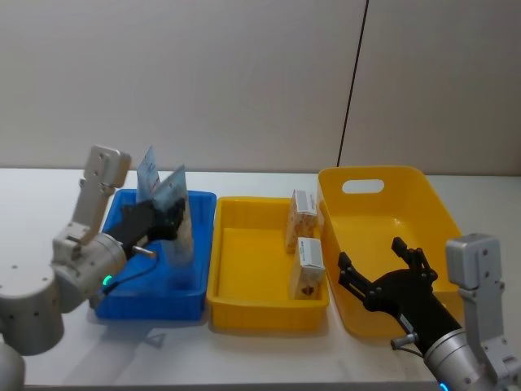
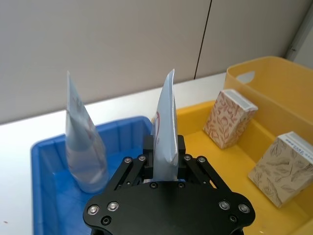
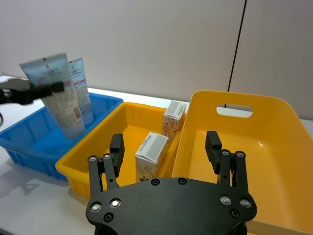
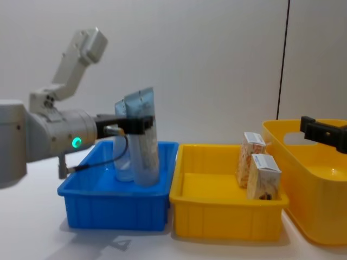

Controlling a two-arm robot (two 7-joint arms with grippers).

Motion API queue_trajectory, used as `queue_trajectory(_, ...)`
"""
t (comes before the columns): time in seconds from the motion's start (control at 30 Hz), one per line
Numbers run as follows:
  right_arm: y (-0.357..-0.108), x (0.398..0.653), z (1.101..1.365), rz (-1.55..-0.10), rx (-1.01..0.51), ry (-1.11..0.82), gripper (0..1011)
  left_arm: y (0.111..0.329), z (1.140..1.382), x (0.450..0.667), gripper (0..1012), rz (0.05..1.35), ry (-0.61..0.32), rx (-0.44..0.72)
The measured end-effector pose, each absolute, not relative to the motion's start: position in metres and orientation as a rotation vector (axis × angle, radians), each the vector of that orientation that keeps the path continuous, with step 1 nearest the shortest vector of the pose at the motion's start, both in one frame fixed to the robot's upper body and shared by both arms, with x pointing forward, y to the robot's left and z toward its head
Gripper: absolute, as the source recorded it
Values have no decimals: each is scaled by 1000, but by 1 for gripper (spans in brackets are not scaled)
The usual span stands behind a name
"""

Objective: Bimanual collaborative sorting of washing and personal care products

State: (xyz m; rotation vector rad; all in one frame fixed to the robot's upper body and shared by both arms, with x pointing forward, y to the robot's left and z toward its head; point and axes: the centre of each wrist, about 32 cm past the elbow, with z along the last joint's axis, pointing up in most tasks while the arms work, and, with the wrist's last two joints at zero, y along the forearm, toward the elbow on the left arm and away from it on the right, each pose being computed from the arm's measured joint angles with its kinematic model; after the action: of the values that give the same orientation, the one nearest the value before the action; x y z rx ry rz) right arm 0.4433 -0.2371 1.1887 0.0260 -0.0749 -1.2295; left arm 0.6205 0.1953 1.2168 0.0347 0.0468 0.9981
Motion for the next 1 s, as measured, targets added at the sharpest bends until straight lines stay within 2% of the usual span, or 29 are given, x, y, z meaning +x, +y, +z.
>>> queue_trajectory(0.5,-237,443,1189,-1229,26,-75,1003,221,1264,605,213,955,-49,-29)
queue_trajectory(1.0,-237,443,1189,-1229,26,-75,1003,216,1284,601,213,784,-24,-88)
